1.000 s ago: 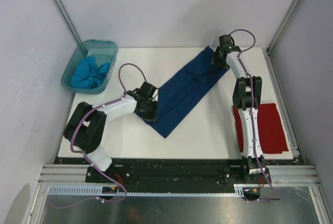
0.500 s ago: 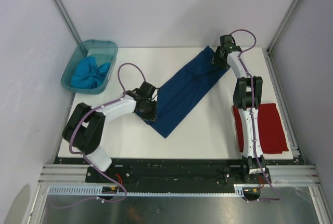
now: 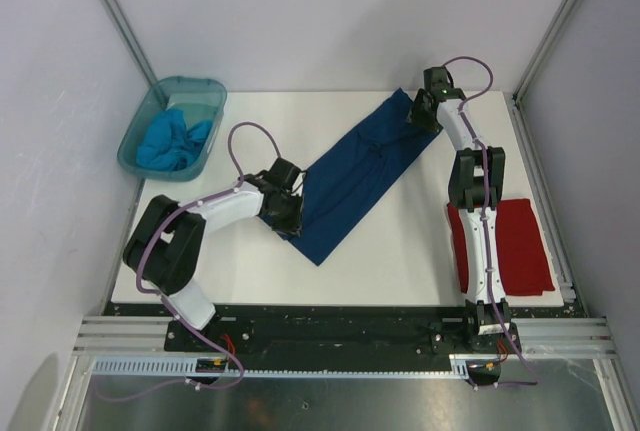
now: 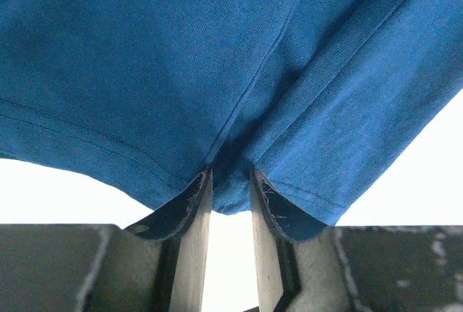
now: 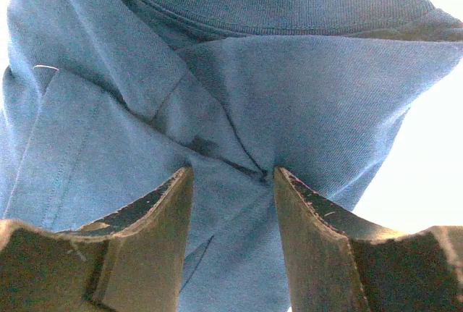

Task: Fold and stack the t-shirts
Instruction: Rotate the tshirt 75 degrees

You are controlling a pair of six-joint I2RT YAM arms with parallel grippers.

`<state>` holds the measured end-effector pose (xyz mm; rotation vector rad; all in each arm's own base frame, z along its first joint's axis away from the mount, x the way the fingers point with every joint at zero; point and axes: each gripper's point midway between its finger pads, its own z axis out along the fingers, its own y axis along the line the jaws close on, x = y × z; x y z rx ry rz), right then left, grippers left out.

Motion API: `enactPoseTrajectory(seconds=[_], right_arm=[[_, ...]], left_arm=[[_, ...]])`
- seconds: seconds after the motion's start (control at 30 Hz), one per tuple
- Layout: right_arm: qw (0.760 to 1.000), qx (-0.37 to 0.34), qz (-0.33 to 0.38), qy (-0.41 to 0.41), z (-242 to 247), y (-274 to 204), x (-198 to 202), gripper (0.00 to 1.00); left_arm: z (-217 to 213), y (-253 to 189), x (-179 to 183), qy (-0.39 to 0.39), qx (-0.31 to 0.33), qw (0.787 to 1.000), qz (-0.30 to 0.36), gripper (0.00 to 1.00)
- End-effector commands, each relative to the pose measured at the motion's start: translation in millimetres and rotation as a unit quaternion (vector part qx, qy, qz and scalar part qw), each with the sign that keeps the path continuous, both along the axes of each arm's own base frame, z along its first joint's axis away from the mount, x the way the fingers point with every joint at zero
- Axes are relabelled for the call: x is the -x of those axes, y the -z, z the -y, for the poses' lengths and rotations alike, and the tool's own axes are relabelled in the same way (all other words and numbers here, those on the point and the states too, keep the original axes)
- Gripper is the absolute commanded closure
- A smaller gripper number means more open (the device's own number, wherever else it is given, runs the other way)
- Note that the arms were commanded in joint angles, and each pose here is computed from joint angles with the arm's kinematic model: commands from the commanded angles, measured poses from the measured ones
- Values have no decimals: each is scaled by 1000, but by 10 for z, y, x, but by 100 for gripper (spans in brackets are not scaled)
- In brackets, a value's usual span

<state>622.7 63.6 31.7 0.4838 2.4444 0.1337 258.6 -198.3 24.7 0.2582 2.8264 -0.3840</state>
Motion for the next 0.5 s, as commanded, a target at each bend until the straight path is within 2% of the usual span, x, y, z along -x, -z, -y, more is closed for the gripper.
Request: enactPoseTrajectory(seconds=[0.0,0.13,0.3,0.47], right_arm=[[999,-5,-44,3,50,295,155,47],[999,-6,-44,4,57,302,154,47],[999,-5,-46,6,83,324,156,46],[999,-5,-45,9,117,323,151,46]], left_arm=[[84,-78,-78,9,10,1000,12,69],[66,-79,-69,5,7,1000,13,78],[58,-142,-86,1,10,1000,24,96],[19,-174,-71,-6,8,999,31,100]])
